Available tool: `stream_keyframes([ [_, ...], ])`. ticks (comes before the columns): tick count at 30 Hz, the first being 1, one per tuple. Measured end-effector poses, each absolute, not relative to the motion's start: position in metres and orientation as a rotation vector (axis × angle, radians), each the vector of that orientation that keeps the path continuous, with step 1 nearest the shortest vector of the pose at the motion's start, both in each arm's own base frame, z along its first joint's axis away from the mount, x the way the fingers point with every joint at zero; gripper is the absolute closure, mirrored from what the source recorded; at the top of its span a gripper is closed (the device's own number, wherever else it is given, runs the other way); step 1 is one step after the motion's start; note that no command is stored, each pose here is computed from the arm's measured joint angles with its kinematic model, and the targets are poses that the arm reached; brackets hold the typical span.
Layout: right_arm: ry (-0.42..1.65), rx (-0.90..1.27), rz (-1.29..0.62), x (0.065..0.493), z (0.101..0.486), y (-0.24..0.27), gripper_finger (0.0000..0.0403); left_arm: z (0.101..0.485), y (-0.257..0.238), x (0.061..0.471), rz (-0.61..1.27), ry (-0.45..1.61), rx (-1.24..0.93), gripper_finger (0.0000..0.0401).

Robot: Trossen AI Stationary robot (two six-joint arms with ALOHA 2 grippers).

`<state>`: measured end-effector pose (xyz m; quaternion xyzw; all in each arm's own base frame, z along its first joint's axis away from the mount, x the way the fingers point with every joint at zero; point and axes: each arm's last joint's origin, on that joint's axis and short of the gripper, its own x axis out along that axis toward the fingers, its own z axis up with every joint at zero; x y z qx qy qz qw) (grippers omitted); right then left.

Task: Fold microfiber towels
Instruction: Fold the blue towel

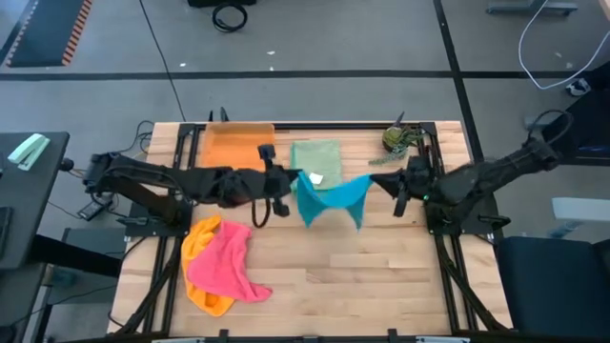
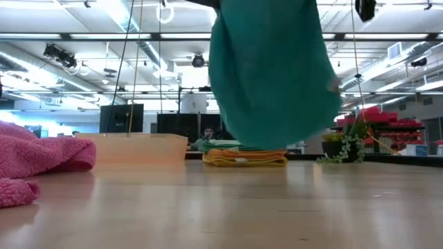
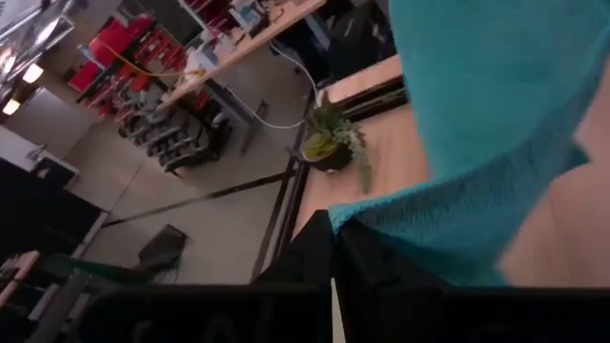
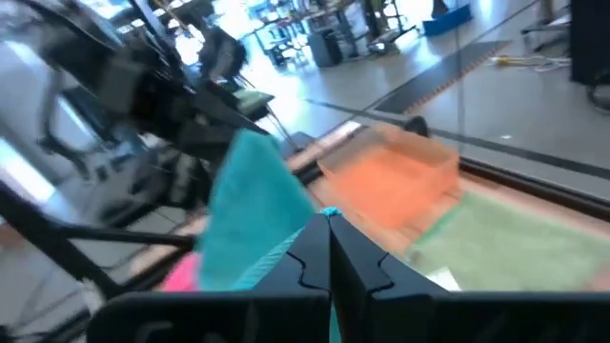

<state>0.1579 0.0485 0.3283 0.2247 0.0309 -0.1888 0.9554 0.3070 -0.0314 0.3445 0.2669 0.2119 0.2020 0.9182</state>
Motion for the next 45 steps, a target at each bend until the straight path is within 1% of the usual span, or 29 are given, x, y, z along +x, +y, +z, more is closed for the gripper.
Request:
stream_keyframes([
  [2,0.068,0.474,-0.344,0.154,0.341,0.045,0.0400,0.349,-0.029,0.303,0.423,0.424,0.540,0.0394],
  [4,0.126,0.497,-0.303,0.152,0.346,0.045,0.0400,0.351,-0.035,0.300,0.403,0.417,0.535,0.0394],
  [7,0.268,0.566,-0.214,0.152,0.337,0.055,0.0400,0.346,-0.052,0.295,0.265,0.438,0.493,0.0394],
  [9,0.375,0.626,-0.180,0.155,0.319,0.069,0.0400,0.337,-0.066,0.292,0.151,0.485,0.399,0.0394],
  [12,0.527,0.719,-0.169,0.159,0.276,0.099,0.0400,0.312,-0.097,0.297,0.022,0.586,0.266,0.0394],
  [15,0.622,0.815,-0.191,0.159,0.232,0.129,0.0400,0.272,-0.133,0.305,-0.024,0.696,0.201,0.0394],
  [17,0.676,0.836,-0.218,0.158,0.206,0.147,0.0400,0.244,-0.155,0.311,-0.029,0.757,0.176,0.0394],
  [21,0.763,0.848,-0.299,0.156,0.168,0.171,0.0398,0.196,-0.184,0.323,-0.049,0.810,0.192,0.0394],
  [24,0.800,0.859,-0.309,0.156,0.149,0.186,0.0381,0.180,-0.193,0.328,-0.046,0.814,0.169,0.0395],
  [28,0.916,0.843,-0.277,0.155,0.138,0.195,0.0333,0.176,-0.195,0.328,-0.041,0.824,0.161,0.0395],
  [33,0.940,0.664,-0.142,0.151,0.148,0.194,0.0259,0.183,-0.194,0.326,-0.052,0.818,0.155,0.0395],
  [36,0.930,0.540,-0.059,0.145,0.154,0.194,0.0228,0.184,-0.194,0.327,-0.061,0.817,0.147,0.0393],
  [40,0.868,0.248,0.090,0.138,0.152,0.204,0.0208,0.185,-0.194,0.327,-0.066,0.809,0.133,0.0391],
  [45,0.740,-0.126,0.190,0.134,0.139,0.218,0.0205,0.185,-0.194,0.327,-0.066,0.809,0.131,0.0394],
])
